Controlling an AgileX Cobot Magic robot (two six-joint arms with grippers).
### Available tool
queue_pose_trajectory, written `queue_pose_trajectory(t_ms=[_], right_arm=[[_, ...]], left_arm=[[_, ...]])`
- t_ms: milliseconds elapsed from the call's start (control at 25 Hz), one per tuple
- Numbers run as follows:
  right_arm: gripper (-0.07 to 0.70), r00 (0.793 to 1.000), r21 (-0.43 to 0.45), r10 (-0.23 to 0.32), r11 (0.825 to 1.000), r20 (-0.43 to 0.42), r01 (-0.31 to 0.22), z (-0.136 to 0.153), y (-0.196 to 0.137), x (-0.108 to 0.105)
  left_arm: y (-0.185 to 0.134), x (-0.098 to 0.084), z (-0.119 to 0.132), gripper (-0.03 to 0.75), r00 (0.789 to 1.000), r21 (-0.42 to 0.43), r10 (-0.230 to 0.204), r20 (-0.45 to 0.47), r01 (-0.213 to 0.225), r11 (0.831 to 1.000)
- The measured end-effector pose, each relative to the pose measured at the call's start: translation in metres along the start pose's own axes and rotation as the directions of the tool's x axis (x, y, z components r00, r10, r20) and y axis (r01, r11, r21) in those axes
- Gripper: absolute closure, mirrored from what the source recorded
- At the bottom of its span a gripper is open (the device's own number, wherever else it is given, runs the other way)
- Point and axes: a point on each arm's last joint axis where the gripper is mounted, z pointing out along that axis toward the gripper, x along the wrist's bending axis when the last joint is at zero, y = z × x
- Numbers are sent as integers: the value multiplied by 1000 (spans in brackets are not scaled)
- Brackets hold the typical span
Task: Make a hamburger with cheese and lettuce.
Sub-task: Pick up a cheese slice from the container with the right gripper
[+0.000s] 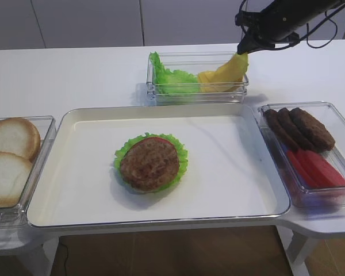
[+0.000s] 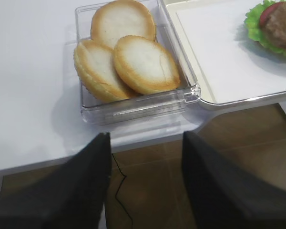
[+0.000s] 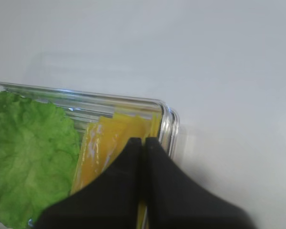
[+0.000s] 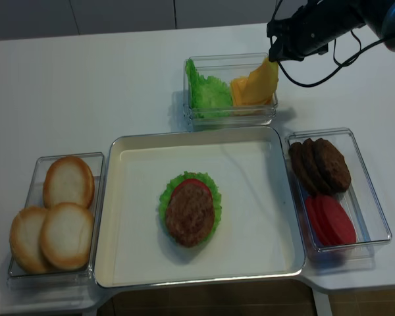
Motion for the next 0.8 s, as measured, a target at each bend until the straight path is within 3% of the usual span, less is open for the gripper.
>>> queue_pose_trajectory(t_ms=[240, 560, 800], right_arm=[[618, 1000, 6, -3, 1000, 2, 3, 0, -1, 0], [528, 1000, 16, -7, 1000, 3, 7, 0, -1, 0], [612, 1000, 18, -9, 1000, 3, 9, 0, -2, 0]], left_arm=[[0, 0, 0, 356, 1000, 0, 0, 0, 0, 1000], [0, 0, 0, 356, 1000, 0, 0, 0, 0, 1000], [0, 0, 0, 356, 1000, 0, 0, 0, 0, 1000]])
